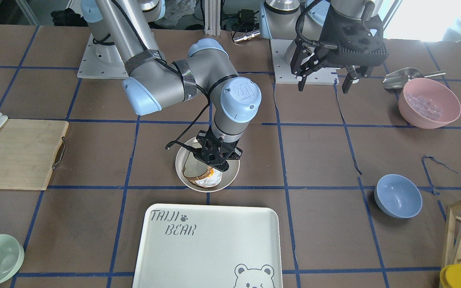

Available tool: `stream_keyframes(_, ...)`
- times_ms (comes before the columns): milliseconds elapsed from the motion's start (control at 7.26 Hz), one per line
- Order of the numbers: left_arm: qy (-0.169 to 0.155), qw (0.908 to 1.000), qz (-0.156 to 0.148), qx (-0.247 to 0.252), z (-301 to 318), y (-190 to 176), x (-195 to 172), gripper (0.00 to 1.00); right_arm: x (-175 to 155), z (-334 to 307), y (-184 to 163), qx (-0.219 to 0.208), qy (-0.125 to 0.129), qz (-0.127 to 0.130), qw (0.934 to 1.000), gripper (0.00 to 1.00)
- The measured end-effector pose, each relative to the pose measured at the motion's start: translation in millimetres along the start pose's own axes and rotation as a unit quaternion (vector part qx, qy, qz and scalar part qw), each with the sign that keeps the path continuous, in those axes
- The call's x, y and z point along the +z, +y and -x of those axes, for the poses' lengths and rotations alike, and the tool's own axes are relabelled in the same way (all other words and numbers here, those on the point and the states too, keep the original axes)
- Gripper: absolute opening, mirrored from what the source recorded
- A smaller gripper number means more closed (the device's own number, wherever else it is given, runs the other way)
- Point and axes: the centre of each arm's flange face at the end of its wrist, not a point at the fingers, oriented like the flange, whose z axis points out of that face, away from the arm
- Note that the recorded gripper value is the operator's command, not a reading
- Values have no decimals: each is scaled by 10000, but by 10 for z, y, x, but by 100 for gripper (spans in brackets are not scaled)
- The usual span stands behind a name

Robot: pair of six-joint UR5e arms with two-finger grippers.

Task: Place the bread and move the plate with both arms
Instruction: 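Lower the bread slice onto the fried egg and open the right gripper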

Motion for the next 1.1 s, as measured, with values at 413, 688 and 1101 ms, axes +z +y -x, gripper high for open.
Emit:
stream_keyframes(413,-2,10000,55,23,0,-50,28,100,11,74,135,-73,-121,160,9998,27)
stream_keyframes(688,25,10000,79,31,-10,-113,54,100,30,77,146,-114,-112,164,9997,28)
stream_keyframes(1101,70,9990,450,-4,-15,-157,305,100,87,48,139,-109,-8,98,9999,70)
